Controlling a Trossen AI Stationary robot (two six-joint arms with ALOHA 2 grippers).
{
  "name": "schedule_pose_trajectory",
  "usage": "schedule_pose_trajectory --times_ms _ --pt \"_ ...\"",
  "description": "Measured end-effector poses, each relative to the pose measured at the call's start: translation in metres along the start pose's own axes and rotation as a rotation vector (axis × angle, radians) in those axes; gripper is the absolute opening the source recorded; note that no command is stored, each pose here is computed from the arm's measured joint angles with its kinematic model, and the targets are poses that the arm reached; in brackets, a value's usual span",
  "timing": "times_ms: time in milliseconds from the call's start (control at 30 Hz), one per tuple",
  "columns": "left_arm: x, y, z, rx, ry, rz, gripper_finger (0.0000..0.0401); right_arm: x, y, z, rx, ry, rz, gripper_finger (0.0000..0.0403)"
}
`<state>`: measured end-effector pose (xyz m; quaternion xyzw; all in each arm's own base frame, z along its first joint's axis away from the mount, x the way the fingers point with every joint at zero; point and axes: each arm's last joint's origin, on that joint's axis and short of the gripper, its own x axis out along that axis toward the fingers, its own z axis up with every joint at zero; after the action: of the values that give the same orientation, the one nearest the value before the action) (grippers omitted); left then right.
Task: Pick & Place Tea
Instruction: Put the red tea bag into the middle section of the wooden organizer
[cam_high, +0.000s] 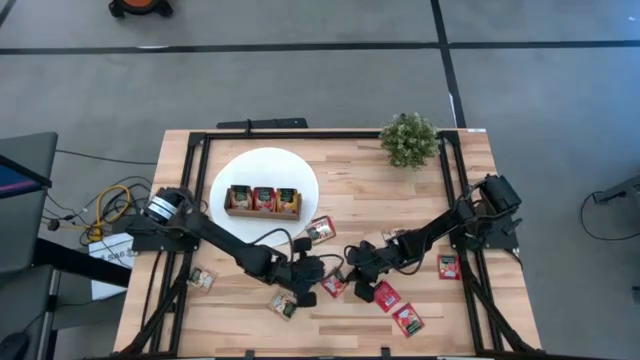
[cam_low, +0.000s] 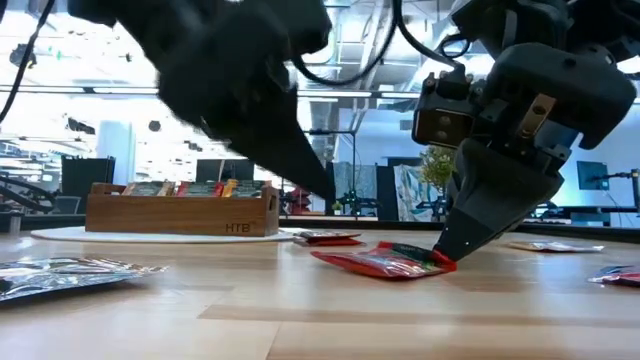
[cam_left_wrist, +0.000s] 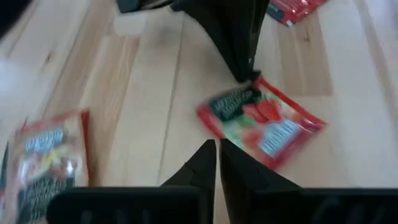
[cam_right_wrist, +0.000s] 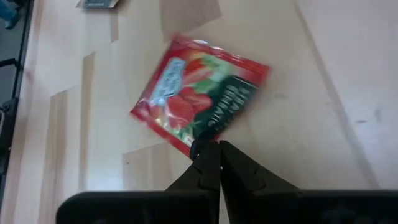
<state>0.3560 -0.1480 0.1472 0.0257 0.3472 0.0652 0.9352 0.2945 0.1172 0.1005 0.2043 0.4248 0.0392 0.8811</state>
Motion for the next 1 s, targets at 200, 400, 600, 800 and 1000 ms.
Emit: schedule_pose_trajectory --times_ms 200,400,600,800,1000 --pt "0.025 0.016 0.005 0.042 -0.050 -0.062 0.0073 -0.002 0.000 0.001 -0.009 -0.003 0.002 0.0000" --pt "0.028 0.033 0.007 0.090 0.030 -0.204 0.0167 -0.002 0.000 0.001 -0.009 -0.005 0.004 0.0000" --pt "-0.017 0.017 0.008 0.164 0.147 -0.274 0.0196 -0.002 0.001 0.002 -0.038 -0.010 0.009 0.0000" --pt "-0.054 -0.012 -0.015 0.093 0.321 -0.246 0.0189 -0.002 0.000 0.004 -0.061 -0.062 -0.042 0.0000" --pt "-0.049 -0.036 -0.038 0.104 0.292 -0.077 0.0186 -0.002 0.002 0.008 -0.100 -0.108 -0.046 0.0000"
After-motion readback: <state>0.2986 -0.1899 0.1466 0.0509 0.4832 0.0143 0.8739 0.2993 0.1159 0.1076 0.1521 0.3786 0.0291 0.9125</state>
